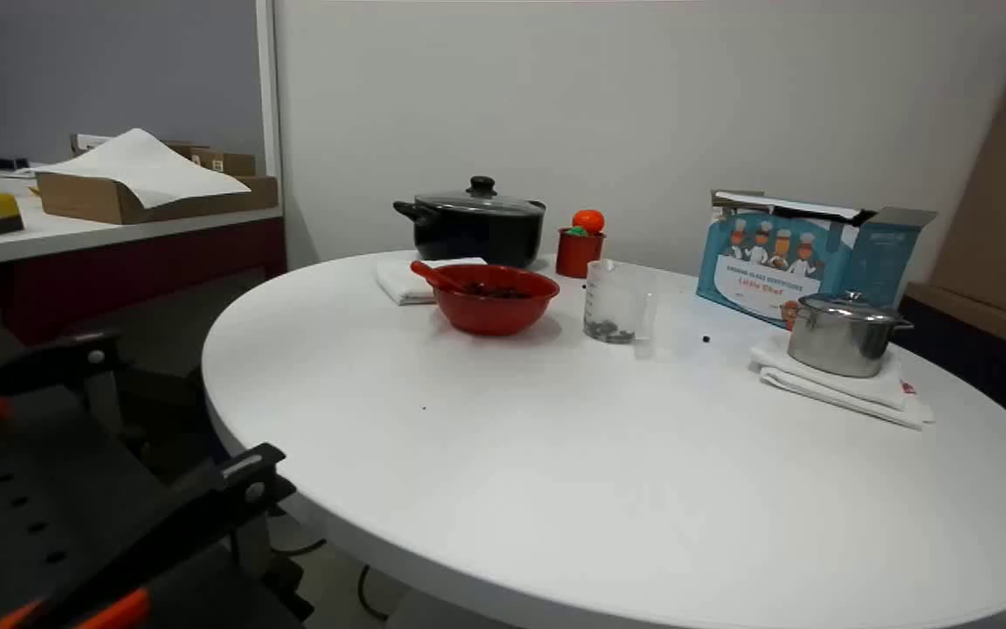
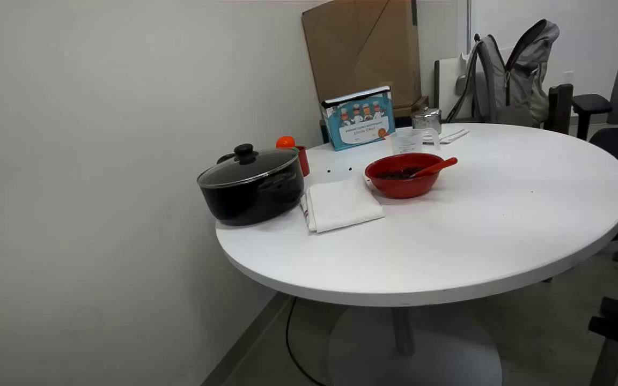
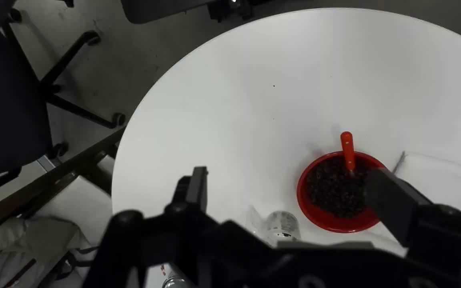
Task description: Use the spoon to place some of the contents in the red bowl into the clear jug
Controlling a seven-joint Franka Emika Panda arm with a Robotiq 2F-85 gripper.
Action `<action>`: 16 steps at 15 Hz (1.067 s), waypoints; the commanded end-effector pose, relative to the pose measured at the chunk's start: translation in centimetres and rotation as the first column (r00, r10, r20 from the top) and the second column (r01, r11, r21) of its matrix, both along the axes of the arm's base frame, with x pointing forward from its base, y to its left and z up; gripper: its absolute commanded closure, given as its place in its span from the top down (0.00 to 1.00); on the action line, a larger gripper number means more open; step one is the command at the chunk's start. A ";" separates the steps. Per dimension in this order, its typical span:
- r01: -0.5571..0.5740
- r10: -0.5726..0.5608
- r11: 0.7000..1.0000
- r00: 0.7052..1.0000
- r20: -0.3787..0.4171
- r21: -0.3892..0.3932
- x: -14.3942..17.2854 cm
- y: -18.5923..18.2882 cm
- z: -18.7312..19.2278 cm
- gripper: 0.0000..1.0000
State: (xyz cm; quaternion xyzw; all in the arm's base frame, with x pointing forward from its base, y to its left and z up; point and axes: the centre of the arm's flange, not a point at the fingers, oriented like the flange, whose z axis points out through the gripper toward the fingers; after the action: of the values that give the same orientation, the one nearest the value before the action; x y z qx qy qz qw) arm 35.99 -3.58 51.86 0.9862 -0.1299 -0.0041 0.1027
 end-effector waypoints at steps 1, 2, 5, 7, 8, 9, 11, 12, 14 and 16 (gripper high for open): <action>0.000 0.000 1.000 1.000 0.001 0.000 0.0 0.0 0.0 1.00; 0.000 0.000 1.000 1.000 0.001 0.000 0.0 0.0 0.0 1.00; 0.000 0.000 1.000 1.000 0.001 0.000 0.0 0.0 0.0 1.00; -0.001 0.001 1.000 1.000 0.008 -0.003 -0.3 0.0 0.0 1.00; 0.002 -0.002 0.999 1.000 0.019 -0.034 0.2 0.4 -0.5 1.00; -0.013 0.014 0.999 1.000 0.026 -0.036 0.9 0.7 -0.8 1.00; -0.076 0.076 0.997 0.997 0.015 0.020 2.1 1.5 -1.6 1.00; -0.088 0.087 0.995 0.996 0.031 0.043 2.7 2.0 -2.1 1.00; -0.096 0.093 0.994 0.994 0.052 0.057 4.8 3.5 -3.9 1.00; -0.093 0.090 0.993 0.995 0.043 0.068 7.2 4.3 -6.3 1.00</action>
State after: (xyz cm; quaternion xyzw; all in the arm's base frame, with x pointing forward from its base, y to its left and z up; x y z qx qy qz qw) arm 39.43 -0.42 48.64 0.9930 -0.0857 0.0223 0.0787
